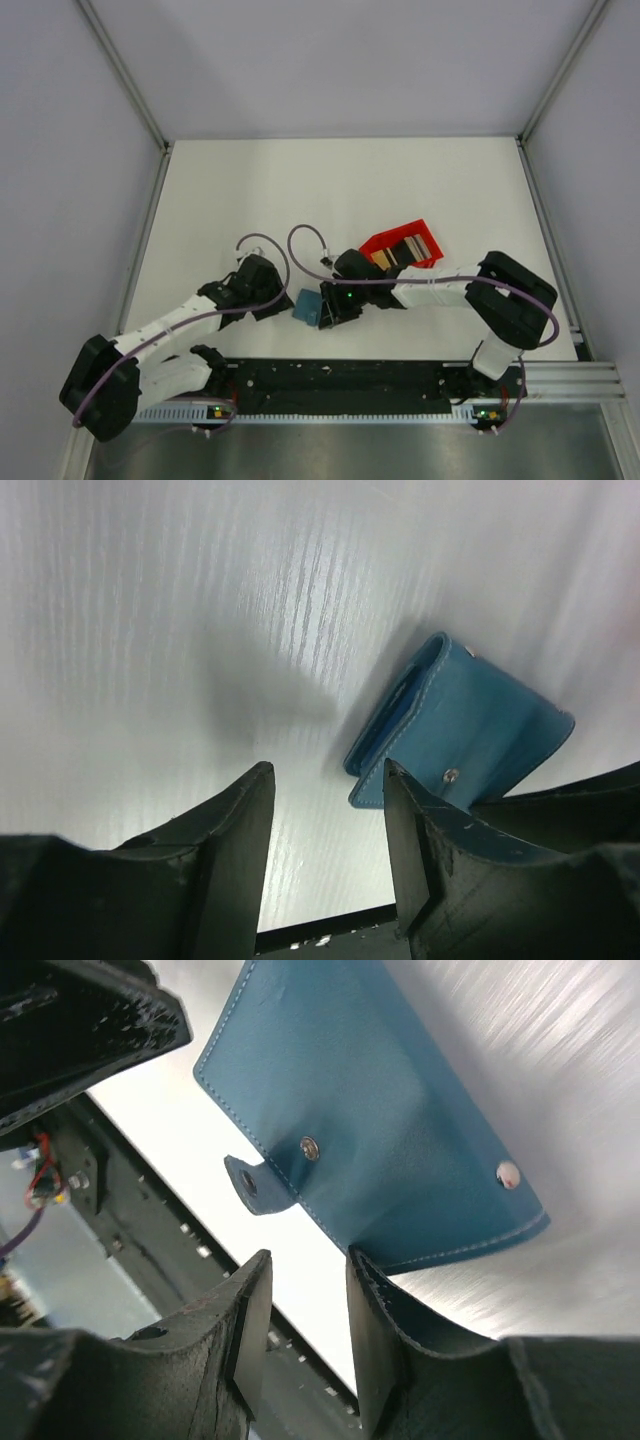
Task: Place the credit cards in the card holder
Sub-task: Open the card holder at the center of the board.
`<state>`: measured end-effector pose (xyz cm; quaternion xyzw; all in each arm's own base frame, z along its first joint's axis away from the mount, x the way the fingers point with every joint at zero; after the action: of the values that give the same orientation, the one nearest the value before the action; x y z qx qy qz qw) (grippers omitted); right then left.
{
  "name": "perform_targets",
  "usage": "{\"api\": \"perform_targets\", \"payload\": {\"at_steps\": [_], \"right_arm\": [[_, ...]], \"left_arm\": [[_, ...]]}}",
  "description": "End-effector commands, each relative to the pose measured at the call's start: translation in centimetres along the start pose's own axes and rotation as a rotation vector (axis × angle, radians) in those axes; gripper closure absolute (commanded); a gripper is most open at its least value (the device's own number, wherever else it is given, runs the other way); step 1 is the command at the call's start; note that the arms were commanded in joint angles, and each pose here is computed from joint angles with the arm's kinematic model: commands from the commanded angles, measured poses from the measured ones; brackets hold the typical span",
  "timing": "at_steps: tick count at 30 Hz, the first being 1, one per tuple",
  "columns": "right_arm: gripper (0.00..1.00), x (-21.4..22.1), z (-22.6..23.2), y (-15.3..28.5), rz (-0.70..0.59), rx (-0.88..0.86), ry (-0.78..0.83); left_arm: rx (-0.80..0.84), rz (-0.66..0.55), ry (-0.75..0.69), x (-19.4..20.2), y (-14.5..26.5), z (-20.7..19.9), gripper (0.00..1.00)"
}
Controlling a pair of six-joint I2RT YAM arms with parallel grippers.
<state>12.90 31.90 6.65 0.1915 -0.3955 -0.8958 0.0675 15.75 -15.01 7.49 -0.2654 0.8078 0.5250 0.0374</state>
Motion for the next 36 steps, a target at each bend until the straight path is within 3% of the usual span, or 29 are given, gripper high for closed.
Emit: {"api": "perform_targets", "payload": {"at_steps": [1,7,11,21,27,31,36], "right_arm": [[0.64,-2.6,-3.5,0.2,-0.093,0.218,0.133],[0.62,-5.6,-4.7,1.6,-0.112,0.253,0.362],[0.6,-7.9,-5.3,2.9,-0.165,0.35,0.424],[0.63,-8.1,0.4,4.6,-0.259,0.115,0.142],[0.7,-8.7,2.2,3.0,-0.305,0.087,0.081],[0.72,-8.7,2.9,2.1,-0.282,0.037,0.048],[0.72,-9.3,2.8,1.5,-0.274,0.067,0.051]], "left_arm": [[-0.022,-0.056,-0.103,-1.9,1.0,-0.9,0.48],[0.008,-0.089,-0.15,-3.0,1.7,-2.1,0.47],[0.026,-0.119,-0.175,-3.9,2.0,-3.0,0.46],[0.146,-0.039,-0.236,-3.0,-0.1,-4.7,0.47],[0.213,-0.006,-0.236,-2.4,-0.5,-5.3,0.59],[0.278,0.001,-0.252,-2.4,-0.2,-6.2,0.76],[0.311,0.063,-0.246,-1.3,-1.1,-6.3,0.9]]}}
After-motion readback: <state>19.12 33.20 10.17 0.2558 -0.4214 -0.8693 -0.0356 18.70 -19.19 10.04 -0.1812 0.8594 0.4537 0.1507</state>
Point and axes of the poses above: each gripper's point midway between its finger pads, its own y axis back along the fingers, its own z axis along the line the jaws close on, x = y × z, the point moved 5 cm from there along y, back along the fingers
